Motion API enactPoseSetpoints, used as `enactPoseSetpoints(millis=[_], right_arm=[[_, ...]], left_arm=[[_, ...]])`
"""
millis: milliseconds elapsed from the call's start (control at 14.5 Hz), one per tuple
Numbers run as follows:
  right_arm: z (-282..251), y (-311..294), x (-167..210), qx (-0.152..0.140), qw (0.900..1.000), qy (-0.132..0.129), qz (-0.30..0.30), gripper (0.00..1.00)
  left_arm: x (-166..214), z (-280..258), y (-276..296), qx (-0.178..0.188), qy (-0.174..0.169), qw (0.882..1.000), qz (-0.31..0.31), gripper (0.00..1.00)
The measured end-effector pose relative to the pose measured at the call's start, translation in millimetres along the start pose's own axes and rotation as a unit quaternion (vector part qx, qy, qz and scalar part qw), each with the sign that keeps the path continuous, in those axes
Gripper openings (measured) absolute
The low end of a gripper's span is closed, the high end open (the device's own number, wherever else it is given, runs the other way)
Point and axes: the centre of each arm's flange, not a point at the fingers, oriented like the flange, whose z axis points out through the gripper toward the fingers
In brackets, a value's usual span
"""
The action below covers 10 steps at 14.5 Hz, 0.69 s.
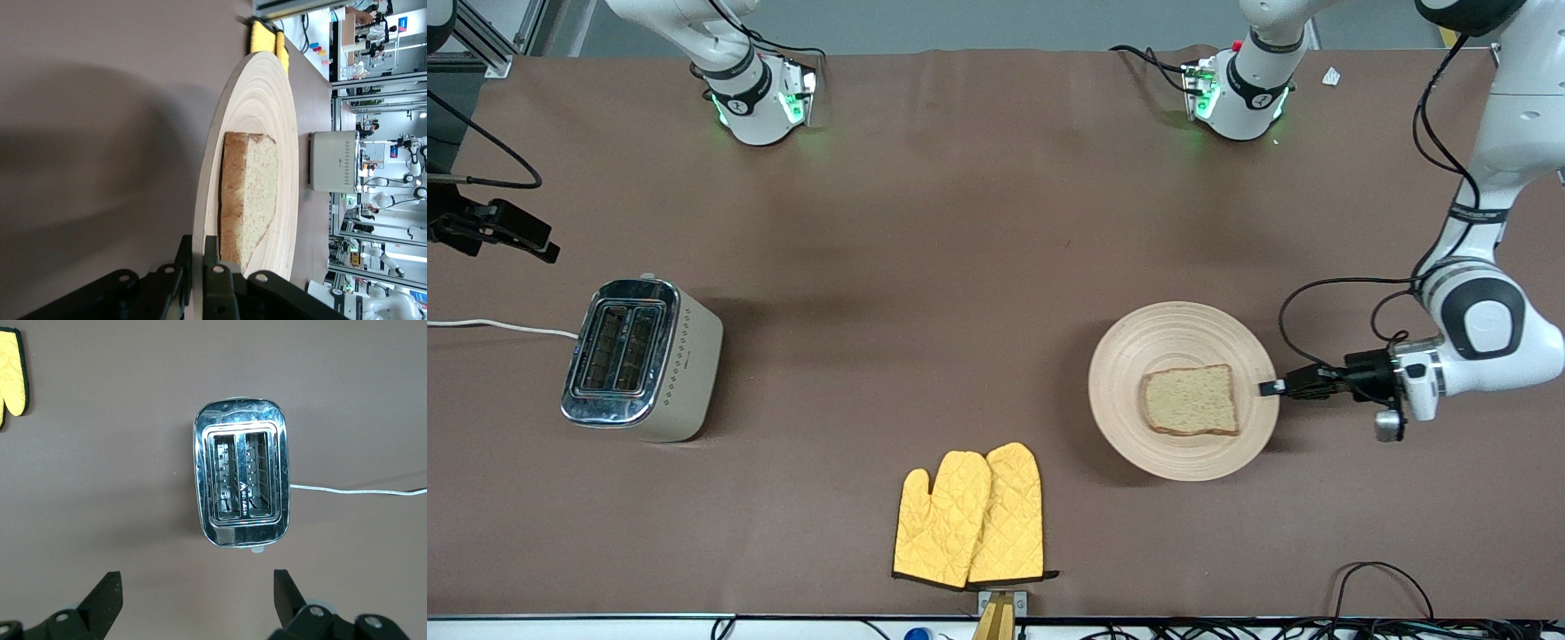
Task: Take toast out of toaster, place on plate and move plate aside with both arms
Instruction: 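Slide the plate with the left gripper away from the toaster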
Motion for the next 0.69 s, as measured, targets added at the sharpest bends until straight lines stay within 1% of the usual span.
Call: enactPoseSetpoints(millis=[206, 413, 550, 688], right_arm=[[0, -1, 0, 0.000, 1.000, 0.000, -0.001, 1.00], [0, -2, 0, 0.000, 1.000, 0.000, -0.002, 1.00], [0, -2, 0, 0.000, 1.000, 0.000, -0.002, 1.00], [0, -3, 0, 0.000, 1.000, 0.000, -0.003, 1.00]], left_arm=[[-12, -35, -52, 0.013, 0.011, 1.000, -0.003, 0.09], [-21, -61, -90, 0.021, 0.025, 0.999, -0.011, 0.09], [-27, -70, -107, 0.019, 0.032, 0.999, -0.016, 0.09], [-32, -68, -118, 0.013, 0.032, 0.999, -0.015, 0.09]])
